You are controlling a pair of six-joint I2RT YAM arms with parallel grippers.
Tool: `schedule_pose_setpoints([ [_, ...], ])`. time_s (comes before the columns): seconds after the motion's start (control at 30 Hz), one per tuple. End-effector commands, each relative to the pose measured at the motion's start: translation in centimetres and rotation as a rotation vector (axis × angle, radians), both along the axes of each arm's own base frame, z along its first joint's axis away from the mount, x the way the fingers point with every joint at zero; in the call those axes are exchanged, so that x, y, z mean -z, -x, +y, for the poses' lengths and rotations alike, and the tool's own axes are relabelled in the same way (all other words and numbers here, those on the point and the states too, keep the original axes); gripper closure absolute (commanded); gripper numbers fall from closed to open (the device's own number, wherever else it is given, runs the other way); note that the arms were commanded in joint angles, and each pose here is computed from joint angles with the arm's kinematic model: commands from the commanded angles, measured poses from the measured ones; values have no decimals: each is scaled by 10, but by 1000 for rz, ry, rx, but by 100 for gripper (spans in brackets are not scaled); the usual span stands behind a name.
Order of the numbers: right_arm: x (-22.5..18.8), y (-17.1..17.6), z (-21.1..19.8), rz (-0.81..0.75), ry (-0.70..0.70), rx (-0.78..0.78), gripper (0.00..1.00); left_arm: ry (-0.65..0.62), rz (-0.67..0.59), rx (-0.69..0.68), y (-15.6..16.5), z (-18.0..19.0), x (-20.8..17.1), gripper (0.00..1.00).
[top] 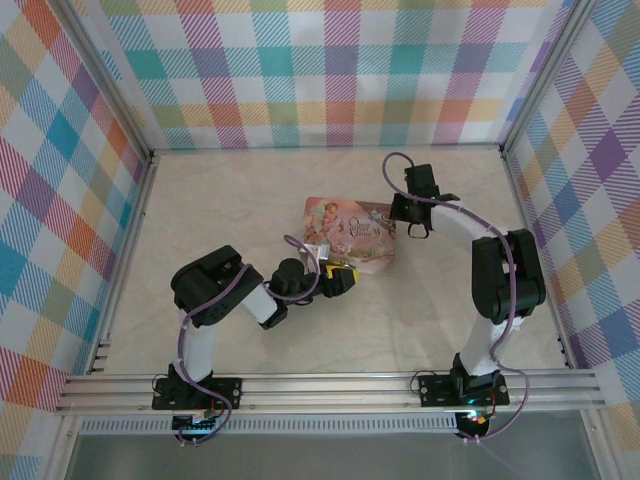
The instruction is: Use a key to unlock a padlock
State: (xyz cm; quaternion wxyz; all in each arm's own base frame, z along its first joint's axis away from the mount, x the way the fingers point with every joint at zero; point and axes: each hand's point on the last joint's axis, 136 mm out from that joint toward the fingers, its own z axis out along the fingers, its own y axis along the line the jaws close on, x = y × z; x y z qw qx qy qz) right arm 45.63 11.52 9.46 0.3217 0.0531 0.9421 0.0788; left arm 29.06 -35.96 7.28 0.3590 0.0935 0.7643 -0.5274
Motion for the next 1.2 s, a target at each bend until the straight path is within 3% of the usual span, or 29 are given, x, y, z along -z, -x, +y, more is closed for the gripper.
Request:
schedule_pose_setpoints([
  [0.0,18,23,12,99,-25,-48,100,22,-24,1,-5,-10,-4,34],
  [0.2,18,24,12,101,-25,-47,100,41,0,18,-2,-16,3,39],
  [0.53,17,24,14,100,-33,-49,100,26,-11,-60,-12,-8,3,37],
  [0.83,19,25,14,104,-28,-49,100,6,2,-111,-10,20,5,46],
  [1.03,18,24,15,102,-31,-51,100,-7,5,-94,-11,20,5,57],
  [1.17,19,25,14,104,-30,-50,100,-14,16,-97,-15,19,7,59],
])
